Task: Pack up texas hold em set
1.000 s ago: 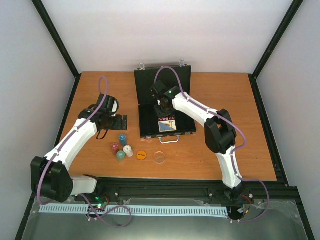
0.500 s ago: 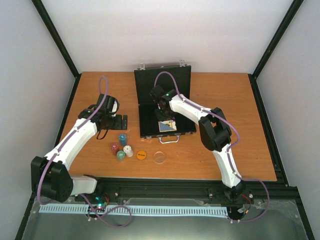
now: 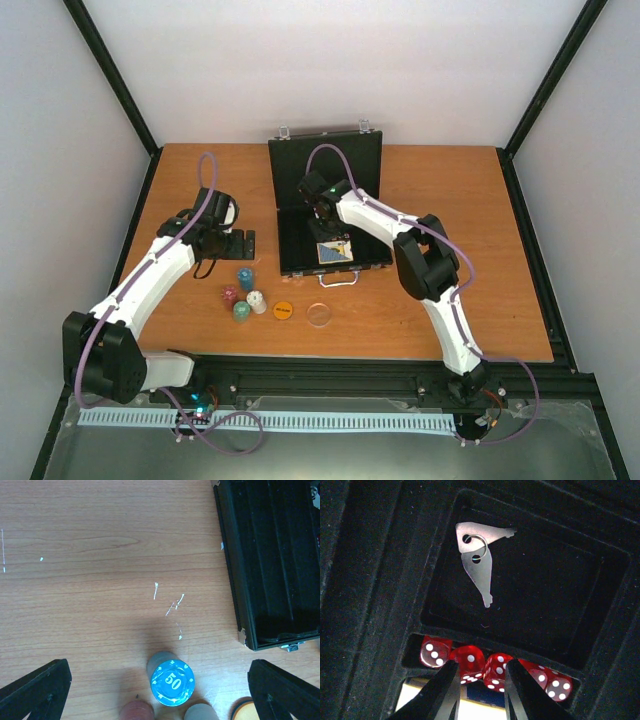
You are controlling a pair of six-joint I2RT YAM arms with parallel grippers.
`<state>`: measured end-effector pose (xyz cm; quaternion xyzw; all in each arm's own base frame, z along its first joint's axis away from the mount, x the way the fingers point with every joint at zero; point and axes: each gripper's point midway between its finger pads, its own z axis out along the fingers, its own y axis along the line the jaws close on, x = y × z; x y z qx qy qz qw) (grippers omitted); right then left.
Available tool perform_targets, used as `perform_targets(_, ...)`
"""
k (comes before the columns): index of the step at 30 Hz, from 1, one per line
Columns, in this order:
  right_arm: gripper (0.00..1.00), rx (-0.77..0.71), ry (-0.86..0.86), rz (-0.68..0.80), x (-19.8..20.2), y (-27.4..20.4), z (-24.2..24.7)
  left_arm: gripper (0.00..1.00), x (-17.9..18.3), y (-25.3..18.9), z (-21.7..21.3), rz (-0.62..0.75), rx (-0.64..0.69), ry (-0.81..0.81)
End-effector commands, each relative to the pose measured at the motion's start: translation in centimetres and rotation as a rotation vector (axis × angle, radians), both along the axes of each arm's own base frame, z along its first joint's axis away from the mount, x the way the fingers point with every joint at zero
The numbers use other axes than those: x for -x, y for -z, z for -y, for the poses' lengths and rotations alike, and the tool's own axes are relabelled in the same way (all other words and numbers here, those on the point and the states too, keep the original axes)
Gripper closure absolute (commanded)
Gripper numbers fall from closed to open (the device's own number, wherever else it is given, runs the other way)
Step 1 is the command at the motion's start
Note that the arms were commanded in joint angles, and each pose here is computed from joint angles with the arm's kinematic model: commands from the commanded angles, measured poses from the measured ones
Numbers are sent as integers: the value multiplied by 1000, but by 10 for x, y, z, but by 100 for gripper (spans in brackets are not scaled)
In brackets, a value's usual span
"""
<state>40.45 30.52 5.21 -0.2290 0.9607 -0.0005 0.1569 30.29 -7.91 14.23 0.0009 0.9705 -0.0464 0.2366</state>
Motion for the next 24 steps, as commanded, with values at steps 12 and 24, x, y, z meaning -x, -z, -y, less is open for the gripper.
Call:
perform_targets(12, 74, 59, -15, 16, -8, 16, -1, 0, -8, 0, 2, 13, -4, 9)
perform_targets(24, 75, 84, -18, 39, -13, 18, 2, 0, -7, 1, 1, 8, -20, 17)
